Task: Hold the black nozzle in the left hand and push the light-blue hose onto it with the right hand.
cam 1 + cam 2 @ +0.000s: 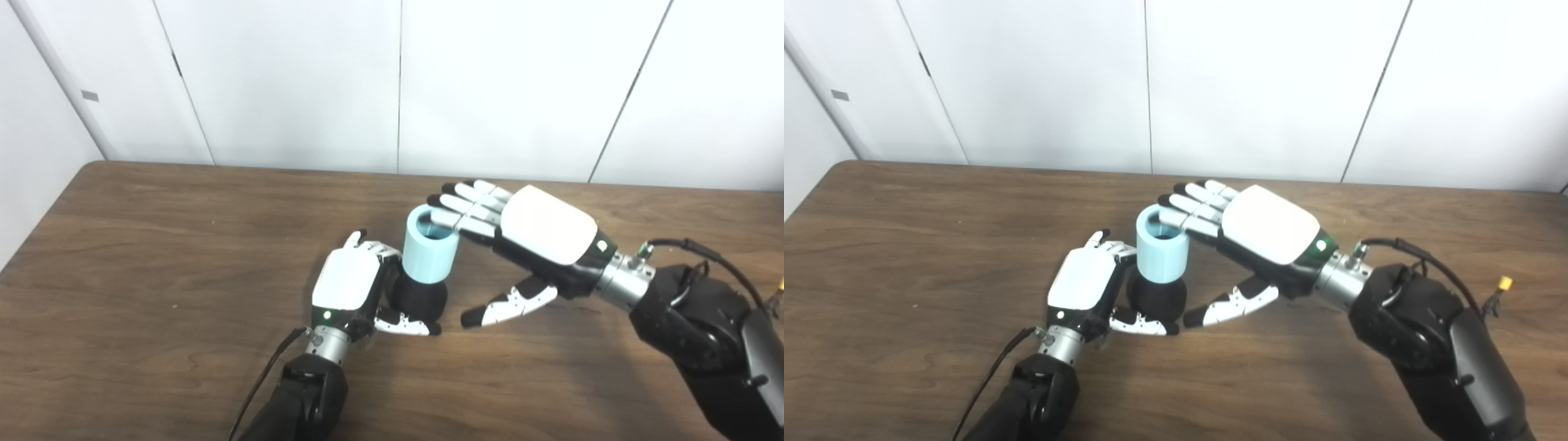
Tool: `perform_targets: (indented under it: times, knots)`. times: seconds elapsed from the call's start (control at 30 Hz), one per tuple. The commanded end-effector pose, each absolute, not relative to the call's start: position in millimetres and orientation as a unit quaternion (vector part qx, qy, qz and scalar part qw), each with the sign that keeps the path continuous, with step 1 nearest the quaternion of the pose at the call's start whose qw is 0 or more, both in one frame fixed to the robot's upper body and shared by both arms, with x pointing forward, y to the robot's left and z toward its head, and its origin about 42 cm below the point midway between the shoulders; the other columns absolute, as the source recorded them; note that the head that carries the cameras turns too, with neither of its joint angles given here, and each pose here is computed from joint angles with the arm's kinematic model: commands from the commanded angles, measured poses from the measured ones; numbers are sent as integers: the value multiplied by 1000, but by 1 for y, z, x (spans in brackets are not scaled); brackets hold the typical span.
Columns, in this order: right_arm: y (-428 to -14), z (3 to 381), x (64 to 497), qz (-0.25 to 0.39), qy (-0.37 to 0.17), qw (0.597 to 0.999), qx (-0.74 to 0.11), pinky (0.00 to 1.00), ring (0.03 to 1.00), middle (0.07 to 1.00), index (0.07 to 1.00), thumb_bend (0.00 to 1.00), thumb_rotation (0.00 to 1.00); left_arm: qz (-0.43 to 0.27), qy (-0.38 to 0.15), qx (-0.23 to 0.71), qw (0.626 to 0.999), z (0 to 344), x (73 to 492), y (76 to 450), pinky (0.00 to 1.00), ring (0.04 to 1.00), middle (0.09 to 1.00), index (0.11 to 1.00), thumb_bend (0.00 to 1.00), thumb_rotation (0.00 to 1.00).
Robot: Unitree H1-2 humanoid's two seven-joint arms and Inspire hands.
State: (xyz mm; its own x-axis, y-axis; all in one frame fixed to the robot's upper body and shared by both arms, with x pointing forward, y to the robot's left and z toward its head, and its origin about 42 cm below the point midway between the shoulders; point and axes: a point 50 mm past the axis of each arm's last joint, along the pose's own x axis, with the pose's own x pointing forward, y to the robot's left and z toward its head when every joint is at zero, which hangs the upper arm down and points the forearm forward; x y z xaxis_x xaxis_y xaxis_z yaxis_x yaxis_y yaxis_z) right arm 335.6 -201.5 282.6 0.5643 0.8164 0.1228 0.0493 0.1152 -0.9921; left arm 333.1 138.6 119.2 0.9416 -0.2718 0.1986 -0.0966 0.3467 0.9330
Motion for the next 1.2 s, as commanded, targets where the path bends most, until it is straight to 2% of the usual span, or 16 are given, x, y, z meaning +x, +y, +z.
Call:
perform_targets:
  times: [0.0, 0.67, 0.97, 1.17]
  knots:
    - [-198, 294, 329, 293, -390, 640, -593, 966, 976, 964, 924, 535, 926, -64, -134, 581, 800, 89, 320, 148, 933, 781, 704, 483, 525, 54]
    - [-189, 308, 319, 288, -414, 644, -576, 950, 978, 969, 931, 511, 999, -68, -133, 580, 801, 90, 320, 147, 933, 780, 706, 483, 525, 54]
    - [-191, 326, 329, 264, -421, 656, -569, 958, 984, 982, 941, 513, 997, -68, -134, 580, 800, 91, 320, 149, 930, 776, 704, 483, 525, 53]
    - [-191, 342, 334, 240, -435, 659, -564, 955, 972, 970, 938, 504, 960, -69, -135, 579, 801, 91, 320, 150, 924, 771, 699, 483, 525, 53]
